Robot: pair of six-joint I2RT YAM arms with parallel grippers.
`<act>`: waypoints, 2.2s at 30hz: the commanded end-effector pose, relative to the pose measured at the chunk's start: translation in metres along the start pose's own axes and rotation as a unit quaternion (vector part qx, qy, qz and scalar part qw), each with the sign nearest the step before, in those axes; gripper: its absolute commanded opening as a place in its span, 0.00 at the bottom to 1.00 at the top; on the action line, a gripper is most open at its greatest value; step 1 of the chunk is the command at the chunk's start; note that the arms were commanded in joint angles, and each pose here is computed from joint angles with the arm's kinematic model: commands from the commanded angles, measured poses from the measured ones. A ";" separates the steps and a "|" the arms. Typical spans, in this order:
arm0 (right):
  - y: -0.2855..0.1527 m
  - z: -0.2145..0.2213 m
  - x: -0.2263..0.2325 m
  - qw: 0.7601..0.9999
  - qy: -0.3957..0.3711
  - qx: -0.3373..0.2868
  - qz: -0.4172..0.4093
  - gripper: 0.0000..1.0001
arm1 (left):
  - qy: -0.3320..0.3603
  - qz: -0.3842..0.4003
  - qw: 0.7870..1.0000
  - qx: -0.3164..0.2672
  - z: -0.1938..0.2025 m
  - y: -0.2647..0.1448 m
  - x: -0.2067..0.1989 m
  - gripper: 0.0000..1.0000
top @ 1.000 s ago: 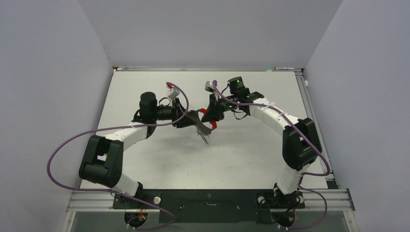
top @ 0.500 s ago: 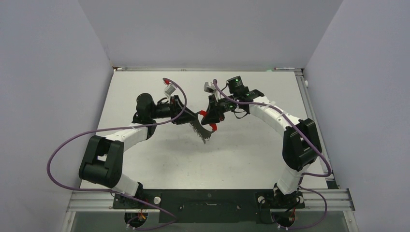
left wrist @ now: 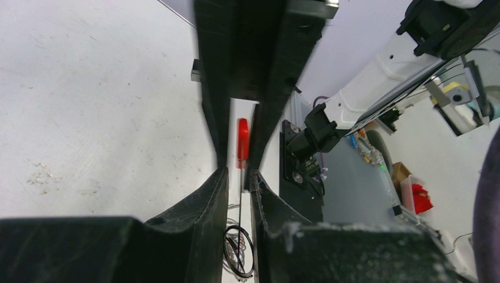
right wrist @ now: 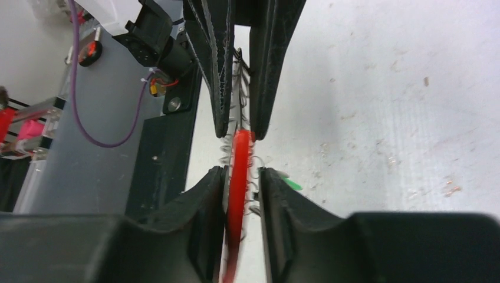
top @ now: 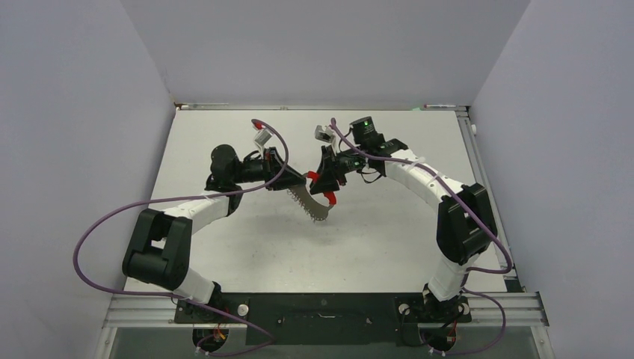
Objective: Remove the keys from the keyring
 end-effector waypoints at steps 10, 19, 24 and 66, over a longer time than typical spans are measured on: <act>-0.004 -0.008 -0.004 0.985 0.043 -0.164 0.019 0.87 | -0.063 -0.005 0.991 -0.122 -0.042 -0.024 -0.005 0.00; 0.015 0.003 0.005 0.962 0.107 -0.246 -0.044 0.86 | -0.088 -0.034 0.980 -0.177 -0.045 -0.038 0.006 0.00; 0.029 0.015 -0.001 0.956 0.130 -0.260 -0.034 0.89 | -0.100 -0.042 0.975 -0.192 -0.044 -0.040 0.008 0.00; 0.012 -0.010 0.001 0.933 0.156 -0.325 -0.006 0.05 | 0.018 -0.162 0.957 -0.241 -0.051 -0.070 0.007 0.59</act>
Point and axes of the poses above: each gripper's point midway between its finger pads, its own y axis out along the fingers, its own x axis along the line the jaws close on, z = x × y, the point moved 10 cm from there along -y, back along the fingers, and after that the axes turned 2 degrees about -y, right-handed, at the moved point
